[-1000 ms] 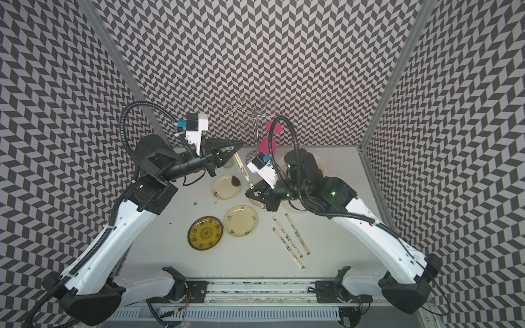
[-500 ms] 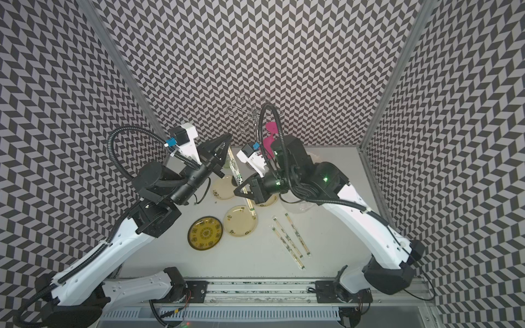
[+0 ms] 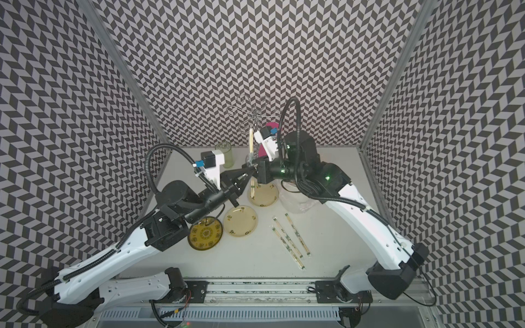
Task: Remove the packaging of disposable chopsticks
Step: Remove the packet bag from the disposable chopsticks, then adjust the disposable chopsticks.
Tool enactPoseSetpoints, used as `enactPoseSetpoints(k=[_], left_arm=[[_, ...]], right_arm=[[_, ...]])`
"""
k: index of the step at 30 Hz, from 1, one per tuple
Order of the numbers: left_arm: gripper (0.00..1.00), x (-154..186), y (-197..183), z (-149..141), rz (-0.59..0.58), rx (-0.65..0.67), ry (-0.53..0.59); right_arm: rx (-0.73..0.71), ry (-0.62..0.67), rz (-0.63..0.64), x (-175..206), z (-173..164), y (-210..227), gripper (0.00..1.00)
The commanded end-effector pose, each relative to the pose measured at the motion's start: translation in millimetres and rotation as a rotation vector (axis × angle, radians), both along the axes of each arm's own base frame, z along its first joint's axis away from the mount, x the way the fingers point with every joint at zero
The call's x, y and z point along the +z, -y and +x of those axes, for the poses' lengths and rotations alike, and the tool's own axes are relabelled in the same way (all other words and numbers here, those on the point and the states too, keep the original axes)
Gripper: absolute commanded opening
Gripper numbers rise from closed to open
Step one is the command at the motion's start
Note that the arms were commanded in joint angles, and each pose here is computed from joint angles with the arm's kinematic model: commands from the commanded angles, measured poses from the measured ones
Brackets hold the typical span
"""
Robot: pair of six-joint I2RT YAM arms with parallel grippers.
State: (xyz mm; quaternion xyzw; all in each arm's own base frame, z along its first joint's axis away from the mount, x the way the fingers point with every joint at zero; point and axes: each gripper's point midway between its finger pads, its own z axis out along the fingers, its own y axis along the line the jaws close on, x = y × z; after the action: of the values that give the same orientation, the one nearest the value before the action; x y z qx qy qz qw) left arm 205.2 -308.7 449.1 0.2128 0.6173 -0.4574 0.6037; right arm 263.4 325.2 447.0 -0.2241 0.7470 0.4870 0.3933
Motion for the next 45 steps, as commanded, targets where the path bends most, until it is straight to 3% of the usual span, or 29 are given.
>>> enactPoseSetpoints(k=[1,11,14,16,21,27,31,35,41,45], left_arm=[[0.0,-24.4,13.4,-11.2,0.028,-0.102,-0.094],[0.03,51.6,-22.4,-11.0,-0.04,-0.014,0.127],[0.69,74.7,-39.8,-20.2,-0.08,-0.018,0.205],[0.81,87.3,-47.8,-25.8,-0.08,-0.021,0.245],[0.77,125.7,-55.7,-28.5,-0.066,-0.056,0.278],[0.66,149.1,-11.5,-37.1,-0.025,-0.408,0.236],[0.62,139.4,7.8,-35.5,-0.006,-0.522,0.199],[0.62,124.5,14.7,-21.3,0.008,-0.526,0.148],[0.62,129.5,-11.1,-1.8,-0.059,-0.444,0.143],[0.62,126.6,-15.4,1.9,-0.061,-0.472,0.125]], right_arm=[[-0.051,0.162,0.183,62.8,1.4,6.5,0.0],[-0.07,0.181,0.1,35.3,2.6,11.3,0.0],[-0.102,0.225,0.065,35.9,-0.1,22.2,0.0],[-0.108,0.257,0.035,35.0,-2.6,27.1,0.0],[-0.102,0.32,-0.036,24.6,-8.2,35.0,0.0],[0.006,0.443,-0.06,17.3,-27.6,32.1,0.0],[0.058,0.458,-0.048,18.8,-36.4,29.0,0.0],[0.124,0.479,-0.009,24.3,-50.9,26.7,0.0],[0.18,0.496,0.007,22.2,-61.8,25.0,0.0],[0.2,0.496,0.008,20.8,-64.2,23.4,0.0]])
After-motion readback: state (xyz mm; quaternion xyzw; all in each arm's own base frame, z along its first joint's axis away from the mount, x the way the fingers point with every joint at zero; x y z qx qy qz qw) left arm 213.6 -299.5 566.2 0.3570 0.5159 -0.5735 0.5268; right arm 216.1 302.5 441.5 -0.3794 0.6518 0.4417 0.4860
